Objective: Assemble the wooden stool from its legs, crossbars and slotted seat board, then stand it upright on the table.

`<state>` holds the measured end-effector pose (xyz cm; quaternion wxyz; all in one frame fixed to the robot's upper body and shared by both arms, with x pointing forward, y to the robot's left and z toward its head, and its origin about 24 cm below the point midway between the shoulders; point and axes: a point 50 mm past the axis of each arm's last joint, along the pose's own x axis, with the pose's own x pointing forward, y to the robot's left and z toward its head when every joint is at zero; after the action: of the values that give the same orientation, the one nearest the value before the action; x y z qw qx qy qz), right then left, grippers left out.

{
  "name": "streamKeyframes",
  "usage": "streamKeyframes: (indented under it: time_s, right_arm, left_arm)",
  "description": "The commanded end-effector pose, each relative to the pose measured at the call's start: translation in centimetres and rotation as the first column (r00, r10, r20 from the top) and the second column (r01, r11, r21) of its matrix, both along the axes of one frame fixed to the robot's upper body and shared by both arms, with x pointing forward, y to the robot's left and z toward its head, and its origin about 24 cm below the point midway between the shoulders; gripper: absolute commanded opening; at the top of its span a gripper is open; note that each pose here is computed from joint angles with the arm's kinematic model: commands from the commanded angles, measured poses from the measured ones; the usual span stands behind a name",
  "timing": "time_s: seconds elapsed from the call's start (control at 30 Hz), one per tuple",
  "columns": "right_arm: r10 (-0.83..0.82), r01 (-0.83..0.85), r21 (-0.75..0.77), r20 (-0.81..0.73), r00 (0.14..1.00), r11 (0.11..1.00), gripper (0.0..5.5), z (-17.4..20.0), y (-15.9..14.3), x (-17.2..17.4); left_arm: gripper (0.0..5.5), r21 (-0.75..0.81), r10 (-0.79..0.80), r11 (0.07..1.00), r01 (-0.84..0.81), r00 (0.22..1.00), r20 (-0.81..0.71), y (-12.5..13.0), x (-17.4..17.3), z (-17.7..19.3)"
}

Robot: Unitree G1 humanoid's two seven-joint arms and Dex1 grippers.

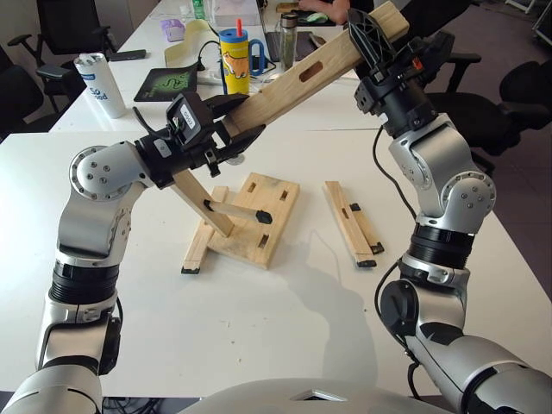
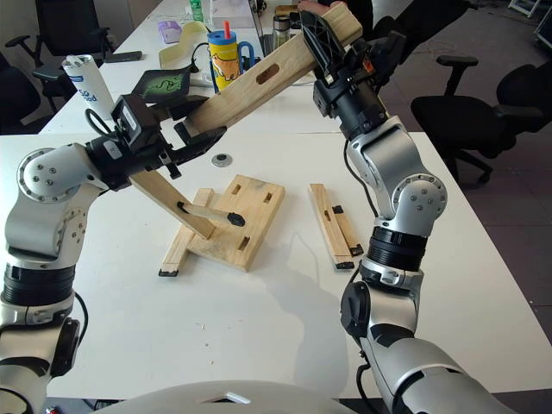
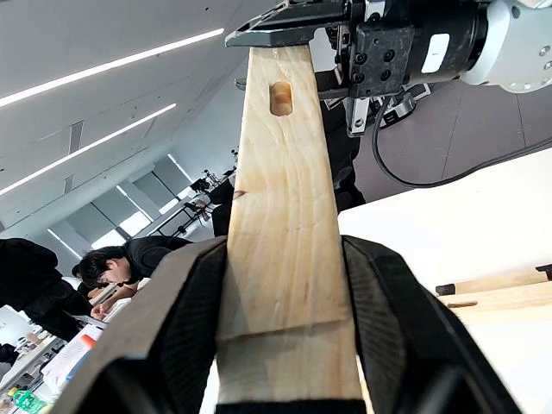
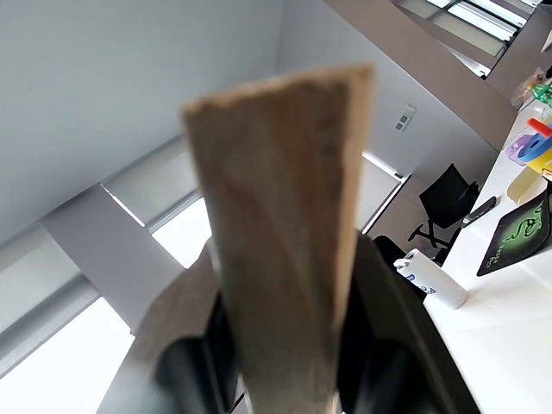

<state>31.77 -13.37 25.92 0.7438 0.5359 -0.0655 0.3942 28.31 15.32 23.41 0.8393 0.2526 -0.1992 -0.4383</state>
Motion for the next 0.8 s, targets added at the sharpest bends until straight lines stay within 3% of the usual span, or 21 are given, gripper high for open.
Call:
streamKeyframes:
  time_s: [0.03,0.3,0.37,0.47,0.53,0.63,0.7,0.8]
  right_arm:
    - [-0.002,0.002,-0.003,0.023,1.0,1.0,1.1,0.2,0.1,-0.3]
    - [-0.043,0.043,0.0,0.014,0.999,0.999,1.03,-0.2,-0.2,0.1]
    - [-0.101,0.101,-0.013,-0.014,0.995,0.995,1.03,-0.6,-0.8,0.7]
    - [-0.249,0.249,-0.021,-0.116,0.961,0.968,1.03,-1.8,-2.7,2.2]
    - [-0.317,0.313,-0.053,-0.17,0.933,0.948,1.03,-2.9,-3.6,3.0]
    - [-0.388,0.372,-0.112,-0.217,0.896,0.922,1.03,-4.3,-4.1,3.6]
    - [-0.398,0.38,-0.121,-0.229,0.888,0.917,1.03,-4.6,-4.2,3.7]
    - [-0.393,0.373,-0.129,-0.206,0.896,0.919,1.03,-4.4,-3.9,3.6]
  left_arm:
    - [2.01,-0.002,0.009,1.0,-0.009,1.0,0.013,0.2,0.2,0.5]
    - [3.19,-0.044,0.009,0.999,-0.008,1.0,0.013,0.6,0.2,0.9]
    - [3.58,-0.115,-0.005,0.993,0.006,1.0,0.01,0.7,-0.1,1.8]
    - [3.6,-0.317,-0.04,0.948,0.042,0.999,0.013,1.8,-0.8,5.1]
    - [3.6,-0.469,-0.037,0.882,0.048,0.999,0.033,3.4,-1.3,7.6]
    - [3.6,-0.642,0.11,0.762,-0.083,0.994,0.003,8.2,-1.0,9.3]
    - [3.6,-0.657,0.247,0.716,-0.236,0.966,-0.079,11.3,-0.2,7.6]
    - [3.6,-0.6,0.385,0.681,-0.42,0.902,-0.194,13.9,0.4,3.8]
